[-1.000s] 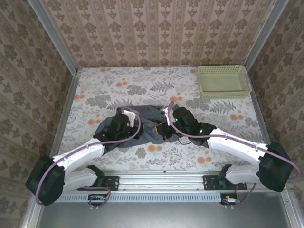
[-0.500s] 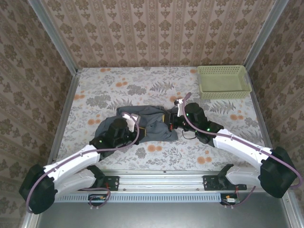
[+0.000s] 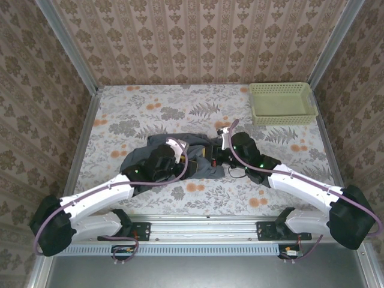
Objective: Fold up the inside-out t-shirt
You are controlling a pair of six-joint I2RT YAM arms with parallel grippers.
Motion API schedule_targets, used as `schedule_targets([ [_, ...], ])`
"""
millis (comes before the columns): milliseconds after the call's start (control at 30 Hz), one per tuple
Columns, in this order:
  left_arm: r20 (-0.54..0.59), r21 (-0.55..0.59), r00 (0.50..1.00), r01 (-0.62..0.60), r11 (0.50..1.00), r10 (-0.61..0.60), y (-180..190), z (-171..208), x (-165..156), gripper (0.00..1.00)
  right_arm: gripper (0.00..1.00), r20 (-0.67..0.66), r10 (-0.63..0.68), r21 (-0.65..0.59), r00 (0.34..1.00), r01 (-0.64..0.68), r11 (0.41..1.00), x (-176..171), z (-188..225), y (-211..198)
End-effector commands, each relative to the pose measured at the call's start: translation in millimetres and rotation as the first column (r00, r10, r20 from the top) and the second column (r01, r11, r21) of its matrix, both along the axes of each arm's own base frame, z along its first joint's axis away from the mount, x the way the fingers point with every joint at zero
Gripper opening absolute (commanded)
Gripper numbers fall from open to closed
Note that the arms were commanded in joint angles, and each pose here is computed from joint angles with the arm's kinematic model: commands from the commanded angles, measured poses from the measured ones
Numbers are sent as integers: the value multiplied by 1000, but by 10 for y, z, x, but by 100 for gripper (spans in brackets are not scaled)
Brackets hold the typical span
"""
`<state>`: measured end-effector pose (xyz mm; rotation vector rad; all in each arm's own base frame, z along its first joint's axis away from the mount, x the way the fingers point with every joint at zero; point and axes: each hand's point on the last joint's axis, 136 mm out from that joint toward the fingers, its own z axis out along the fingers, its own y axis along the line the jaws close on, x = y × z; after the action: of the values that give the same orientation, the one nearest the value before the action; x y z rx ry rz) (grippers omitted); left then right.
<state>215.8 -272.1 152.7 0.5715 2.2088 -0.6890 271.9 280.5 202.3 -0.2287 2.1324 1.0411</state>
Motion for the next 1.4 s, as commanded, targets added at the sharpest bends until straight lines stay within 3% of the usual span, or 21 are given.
schedule_targets([
  [0, -6, 97, 991, -129, 987, 130, 195, -133, 160, 55, 0, 52, -13, 14, 999, 12, 1000, 18, 162, -10],
  [67, -14, 119, 985, -170, 978, 173, 267, -199, 212, 49, 0, 51, -22, 4, 998, 22, 1000, 19, 138, -36],
  [200, -28, 152, 981, -184, 971, 190, 324, -282, 244, 27, 0, 46, -51, -21, 998, 52, 998, 30, 100, -104],
  [367, -5, 104, 984, -177, 979, 178, 355, -175, 195, 1, 0, 21, -136, -119, 991, 137, 983, 134, -71, -287],
  [500, 31, 29, 985, -170, 985, 169, 393, -38, 137, 0, 0, -13, -174, -153, 985, 170, 974, 215, -199, -402],
  [700, 61, -115, 996, -58, 992, 66, 280, 99, -40, 0, 1, -67, -255, -162, 965, 242, 957, 349, -259, -605],
  [867, 36, -128, 999, -22, 991, 27, 182, 88, -54, 0, 18, -44, -195, -173, 980, 185, 967, 307, -185, -539],
  [1000, -1, -132, 999, -35, 991, 36, 110, 47, 19, 0, 41, 26, -160, -295, 987, 160, 942, 137, -185, -524],
  [1233, -27, -161, 1000, -2, 987, -2, -38, 30, 33, 0, 47, -3, -175, -397, 985, 160, 904, -135, -420, -454],
  [1367, -37, -166, 999, 8, 986, -14, -67, 18, 18, 0, 65, -3, -174, -459, 985, 153, 875, -186, -646, -359],
])
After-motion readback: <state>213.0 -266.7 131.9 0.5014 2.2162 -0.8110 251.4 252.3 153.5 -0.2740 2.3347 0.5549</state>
